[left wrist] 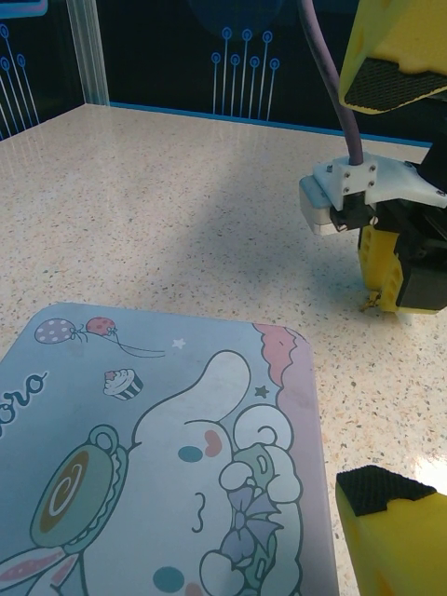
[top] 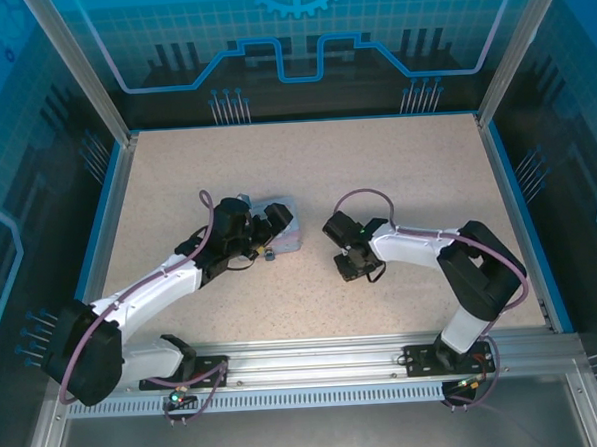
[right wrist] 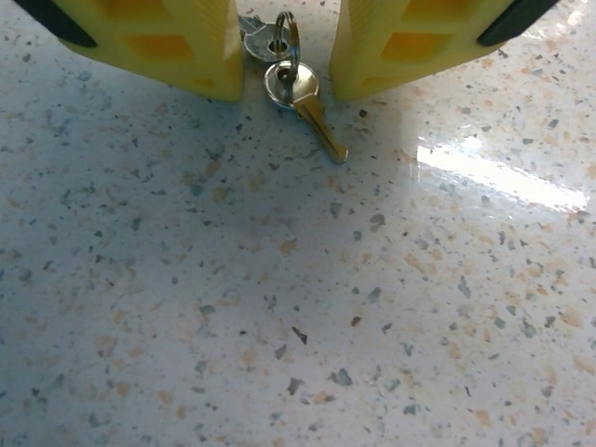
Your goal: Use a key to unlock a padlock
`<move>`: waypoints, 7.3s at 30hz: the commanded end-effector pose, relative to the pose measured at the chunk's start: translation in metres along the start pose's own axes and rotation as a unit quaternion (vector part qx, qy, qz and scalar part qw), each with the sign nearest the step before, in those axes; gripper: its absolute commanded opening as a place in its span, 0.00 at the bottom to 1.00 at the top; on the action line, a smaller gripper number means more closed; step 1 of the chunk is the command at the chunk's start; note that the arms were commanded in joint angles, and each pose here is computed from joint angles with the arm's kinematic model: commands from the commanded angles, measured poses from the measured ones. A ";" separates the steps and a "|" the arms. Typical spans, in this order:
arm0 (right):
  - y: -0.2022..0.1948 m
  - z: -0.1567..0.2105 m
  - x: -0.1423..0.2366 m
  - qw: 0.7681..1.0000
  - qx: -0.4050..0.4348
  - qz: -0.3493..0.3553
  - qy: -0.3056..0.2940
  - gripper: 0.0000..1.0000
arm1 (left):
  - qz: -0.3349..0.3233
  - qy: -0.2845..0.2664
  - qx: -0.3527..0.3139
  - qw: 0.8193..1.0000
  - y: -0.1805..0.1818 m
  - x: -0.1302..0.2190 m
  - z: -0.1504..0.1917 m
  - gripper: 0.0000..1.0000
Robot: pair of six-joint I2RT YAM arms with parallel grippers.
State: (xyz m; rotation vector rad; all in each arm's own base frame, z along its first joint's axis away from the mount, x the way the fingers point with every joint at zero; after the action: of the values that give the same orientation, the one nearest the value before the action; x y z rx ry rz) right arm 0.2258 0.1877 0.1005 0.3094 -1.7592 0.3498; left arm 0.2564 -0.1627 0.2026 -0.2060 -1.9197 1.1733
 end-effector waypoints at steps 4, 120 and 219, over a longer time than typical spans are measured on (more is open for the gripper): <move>0.005 0.012 -0.012 0.999 0.007 0.013 0.040 0.30 | 0.005 0.010 -0.002 1.000 0.000 -0.001 0.004 0.99; -0.109 -0.063 0.156 0.744 -0.338 -0.448 -0.364 1.00 | 0.244 -0.009 -0.121 0.962 -0.135 -0.019 -0.005 0.00; -0.069 -0.090 0.154 0.724 -0.234 -0.529 -0.377 0.07 | 0.289 -0.028 -0.062 0.955 -0.147 -0.039 -0.010 0.00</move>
State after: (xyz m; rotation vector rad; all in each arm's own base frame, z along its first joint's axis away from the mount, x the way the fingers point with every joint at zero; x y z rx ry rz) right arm 0.3011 0.1569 0.2711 1.0808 -2.0127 -1.2021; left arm 0.3247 -0.2523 0.2878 -0.8029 -2.0394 1.4095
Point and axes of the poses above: each hand's point on the last joint's axis, 136 mm out from that joint toward the fingers, its own x axis back along the fingers, its own y axis along the line the jaws close on, z = x × y, the point moved 9 cm from there along x, back along the fingers, and after that the axes turned 4 degrees about x, right-handed, at the moved point
